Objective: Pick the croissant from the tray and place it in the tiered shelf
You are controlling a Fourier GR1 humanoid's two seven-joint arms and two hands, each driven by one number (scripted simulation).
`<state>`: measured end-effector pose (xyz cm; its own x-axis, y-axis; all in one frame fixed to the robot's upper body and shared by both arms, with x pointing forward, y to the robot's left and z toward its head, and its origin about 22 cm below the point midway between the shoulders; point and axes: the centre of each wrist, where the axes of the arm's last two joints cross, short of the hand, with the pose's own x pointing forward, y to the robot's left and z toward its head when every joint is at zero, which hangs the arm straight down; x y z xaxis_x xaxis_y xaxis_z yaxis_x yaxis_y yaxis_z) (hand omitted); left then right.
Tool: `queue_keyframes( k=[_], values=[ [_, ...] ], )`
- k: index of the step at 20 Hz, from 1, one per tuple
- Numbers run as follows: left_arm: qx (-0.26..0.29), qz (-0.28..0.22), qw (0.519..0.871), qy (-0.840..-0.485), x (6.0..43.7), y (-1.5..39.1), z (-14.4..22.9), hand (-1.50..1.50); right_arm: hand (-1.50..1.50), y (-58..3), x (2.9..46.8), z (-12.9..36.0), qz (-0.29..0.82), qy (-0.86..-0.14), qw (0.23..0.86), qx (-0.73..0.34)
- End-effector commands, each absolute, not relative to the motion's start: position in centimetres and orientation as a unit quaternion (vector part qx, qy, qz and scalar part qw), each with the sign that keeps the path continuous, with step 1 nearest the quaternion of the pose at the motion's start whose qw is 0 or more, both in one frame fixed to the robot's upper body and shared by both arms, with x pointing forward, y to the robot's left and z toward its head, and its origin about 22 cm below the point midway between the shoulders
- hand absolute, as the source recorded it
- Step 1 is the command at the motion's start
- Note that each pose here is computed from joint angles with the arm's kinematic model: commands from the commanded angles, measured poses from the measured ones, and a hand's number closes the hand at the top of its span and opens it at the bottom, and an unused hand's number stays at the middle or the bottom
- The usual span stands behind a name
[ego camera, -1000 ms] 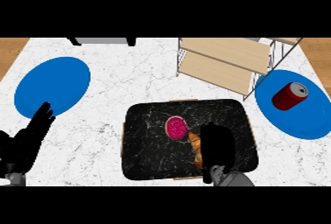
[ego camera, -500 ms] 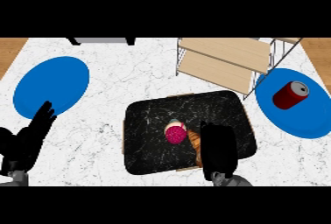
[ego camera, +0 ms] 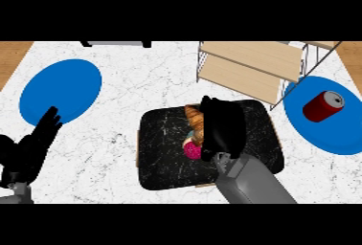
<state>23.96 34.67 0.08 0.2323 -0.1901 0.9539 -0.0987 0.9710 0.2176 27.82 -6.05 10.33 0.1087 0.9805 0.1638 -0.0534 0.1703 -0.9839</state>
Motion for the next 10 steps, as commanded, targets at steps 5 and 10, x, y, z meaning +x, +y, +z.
queue_keyframes(
  k=[5, 10],
  values=[
    [0.111, -0.022, 0.784, -0.610, 22.9, 35.7, -0.7, 0.00, 1.50, -5.3, 26.9, 18.5, 0.338, -0.576, 0.619, -0.413],
    [0.120, -0.026, 0.774, -0.622, 24.2, 34.0, 0.0, 0.00, 1.50, -7.0, 25.1, 21.3, 0.256, -0.625, 0.633, -0.378]
  ],
)
